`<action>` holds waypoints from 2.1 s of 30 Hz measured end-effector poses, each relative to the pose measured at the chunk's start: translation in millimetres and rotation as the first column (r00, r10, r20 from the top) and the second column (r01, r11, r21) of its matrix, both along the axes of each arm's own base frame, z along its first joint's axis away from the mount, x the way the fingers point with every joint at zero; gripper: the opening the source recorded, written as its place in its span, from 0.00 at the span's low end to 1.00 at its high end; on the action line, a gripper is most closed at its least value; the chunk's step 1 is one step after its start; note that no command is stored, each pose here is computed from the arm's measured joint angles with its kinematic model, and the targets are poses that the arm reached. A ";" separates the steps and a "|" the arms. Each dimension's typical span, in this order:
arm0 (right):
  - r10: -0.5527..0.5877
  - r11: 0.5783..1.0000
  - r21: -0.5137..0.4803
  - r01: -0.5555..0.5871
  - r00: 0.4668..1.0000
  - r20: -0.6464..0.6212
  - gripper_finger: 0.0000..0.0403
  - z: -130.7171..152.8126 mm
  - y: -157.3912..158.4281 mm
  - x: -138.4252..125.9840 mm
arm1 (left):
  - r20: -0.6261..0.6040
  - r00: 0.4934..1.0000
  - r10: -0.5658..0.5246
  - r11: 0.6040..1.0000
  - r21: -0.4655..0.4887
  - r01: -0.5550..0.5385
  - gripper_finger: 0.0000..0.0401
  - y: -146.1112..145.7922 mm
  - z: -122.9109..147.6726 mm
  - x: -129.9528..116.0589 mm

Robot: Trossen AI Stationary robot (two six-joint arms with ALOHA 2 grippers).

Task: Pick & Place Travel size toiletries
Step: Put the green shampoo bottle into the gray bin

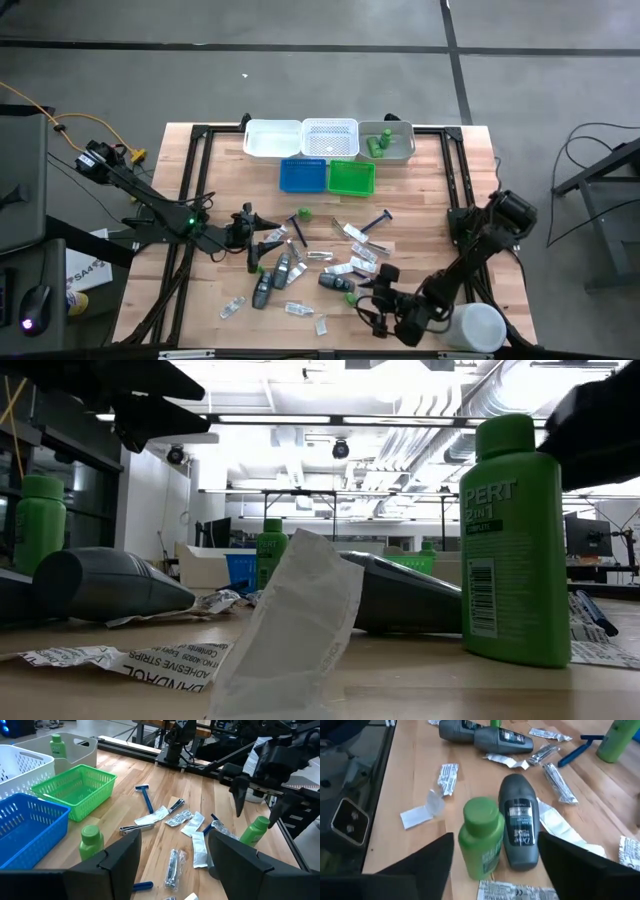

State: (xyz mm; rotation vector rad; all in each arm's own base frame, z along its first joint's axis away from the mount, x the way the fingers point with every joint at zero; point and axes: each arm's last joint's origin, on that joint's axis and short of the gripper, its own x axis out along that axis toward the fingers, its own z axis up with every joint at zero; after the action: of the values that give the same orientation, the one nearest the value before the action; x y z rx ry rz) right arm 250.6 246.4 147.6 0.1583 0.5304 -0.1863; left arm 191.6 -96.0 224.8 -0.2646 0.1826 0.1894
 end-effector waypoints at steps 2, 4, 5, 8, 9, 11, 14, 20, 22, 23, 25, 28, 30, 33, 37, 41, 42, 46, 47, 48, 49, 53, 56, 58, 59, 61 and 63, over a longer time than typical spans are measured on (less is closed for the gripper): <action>0.004 1.000 0.019 -0.004 1.000 -0.014 0.77 -0.2 -2.9 3.5 | 0.000 1.000 0.000 1.000 0.001 0.000 0.57 0.0 0.0 0.0; -0.013 0.999 0.037 0.013 1.000 -0.016 0.82 -0.3 -5.5 6.0 | -0.001 1.000 -0.001 1.000 0.005 0.001 0.57 0.0 0.0 0.0; -0.024 0.999 0.048 0.024 1.000 -0.014 0.83 -0.3 -6.7 7.2 | -0.001 1.000 -0.001 1.000 0.005 0.001 0.57 0.0 0.0 0.0; -0.043 0.997 0.066 0.044 0.999 -0.015 0.85 -0.4 -10.4 10.7 | -0.001 1.000 -0.001 1.000 0.006 0.001 0.57 0.0 0.0 0.0; -0.044 0.997 0.070 0.045 0.999 -0.016 0.85 -0.3 -11.1 11.5 | -0.001 1.000 -0.001 1.000 0.006 0.001 0.57 0.0 0.0 0.0; -0.046 0.996 0.080 0.047 0.999 -0.016 0.84 0.0 -12.6 13.6 | -0.001 1.000 -0.001 1.000 0.006 0.001 0.57 0.0 -0.1 0.0; -0.038 0.994 0.105 0.040 0.999 -0.023 0.82 0.4 -14.5 16.9 | -0.002 1.000 -0.002 1.000 0.008 0.002 0.57 0.0 -0.1 0.0; -0.036 0.991 0.125 0.038 0.999 -0.021 0.76 1.3 -16.5 20.2 | -0.002 1.000 -0.001 1.000 0.008 0.001 0.57 0.0 -0.1 0.0; -0.038 0.992 0.121 0.040 0.999 -0.021 0.72 1.3 -17.5 21.0 | -0.001 1.000 -0.001 1.000 0.008 0.001 0.57 0.0 0.0 0.0; -0.041 0.992 0.122 0.043 0.999 -0.021 0.70 1.3 -18.1 21.4 | -0.001 1.000 -0.002 1.000 0.008 0.002 0.57 0.0 0.0 0.0; -0.046 0.991 0.126 0.048 0.999 -0.022 0.65 1.3 -19.3 22.5 | -0.002 1.000 -0.001 1.000 0.008 0.001 0.57 0.0 0.0 0.0; -0.050 0.991 0.124 0.053 0.999 -0.021 0.57 1.3 -20.3 23.2 | -0.001 1.000 -0.001 1.000 0.008 0.001 0.57 0.0 0.0 0.0; -0.056 0.991 0.123 0.058 0.998 -0.022 0.52 1.2 -21.7 24.3 | -0.002 1.000 -0.001 1.000 0.008 0.001 0.57 0.0 0.0 0.0; -0.060 0.990 0.123 0.063 0.998 -0.022 0.43 1.2 -23.0 25.4 | -0.002 1.000 -0.001 1.000 0.008 0.001 0.57 0.0 0.0 0.0; -0.061 0.990 0.123 0.063 0.998 -0.022 0.32 1.3 -23.4 25.7 | -0.002 1.000 -0.001 1.000 0.008 0.001 0.57 0.0 -0.1 0.0; -0.059 0.991 0.122 0.061 0.998 -0.023 0.26 1.3 -23.3 25.6 | -0.001 1.000 -0.001 1.000 0.008 0.001 0.57 0.0 0.0 0.0; -0.058 0.991 0.120 0.060 0.998 -0.023 0.26 1.4 -23.2 25.6 | -0.001 1.000 -0.001 1.000 0.007 0.001 0.57 0.0 0.0 0.0; -0.055 0.991 0.119 0.058 0.998 -0.024 0.26 1.5 -23.2 25.6 | -0.002 1.000 -0.008 1.000 0.006 0.008 0.57 -0.2 -0.1 0.0; -0.053 0.991 0.120 0.056 0.998 -0.025 0.26 2.5 -23.3 25.2 | -0.002 1.000 -0.009 1.000 0.005 0.009 0.57 -0.2 0.0 0.0; -0.050 0.991 0.120 0.053 0.998 -0.029 0.26 3.9 -23.8 24.5 | -0.002 1.000 -0.009 1.000 0.005 0.009 0.57 -0.2 0.0 0.0; -0.044 0.991 0.123 0.048 0.998 -0.034 0.26 5.9 -24.3 23.7 | -0.003 1.000 -0.009 1.000 0.005 0.009 0.57 -0.2 -0.1 0.0; -0.025 0.986 0.167 0.029 0.999 -0.027 0.26 26.8 -29.5 19.6 | -0.003 1.000 -0.009 1.000 0.004 0.009 0.57 -0.2 -0.1 0.0; -0.033 0.984 0.173 0.033 0.999 -0.005 0.26 46.8 -35.5 13.0 | 0.000 1.000 -0.007 1.000 -0.009 0.007 0.57 -0.2 0.0 0.0; -0.046 0.987 0.154 0.047 0.999 -0.006 0.26 59.0 -41.0 4.9 | 0.000 1.000 -0.013 1.000 -0.021 0.013 0.57 -0.5 -0.1 0.0; -0.064 0.987 0.149 0.064 0.998 -0.005 0.26 65.8 -45.4 0.7 | -0.001 1.000 -0.022 0.999 -0.024 0.022 0.57 -0.7 -0.1 0.1; -0.109 0.985 0.132 0.110 0.994 -0.010 0.26 79.6 -56.8 -9.6 | 0.004 1.000 -0.029 0.999 -0.029 0.029 0.57 -1.1 0.4 0.3; -0.167 0.981 0.094 0.168 0.986 -0.019 0.26 91.3 -71.8 -19.3 | 0.007 1.000 -0.029 0.999 -0.031 0.029 0.57 -1.1 0.7 0.3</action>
State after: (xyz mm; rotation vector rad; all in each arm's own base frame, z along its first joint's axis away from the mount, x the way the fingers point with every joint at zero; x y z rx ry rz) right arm 231.4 174.6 238.9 0.2957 0.5374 -0.3262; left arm 192.0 -97.1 225.5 -0.2929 0.1829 0.1570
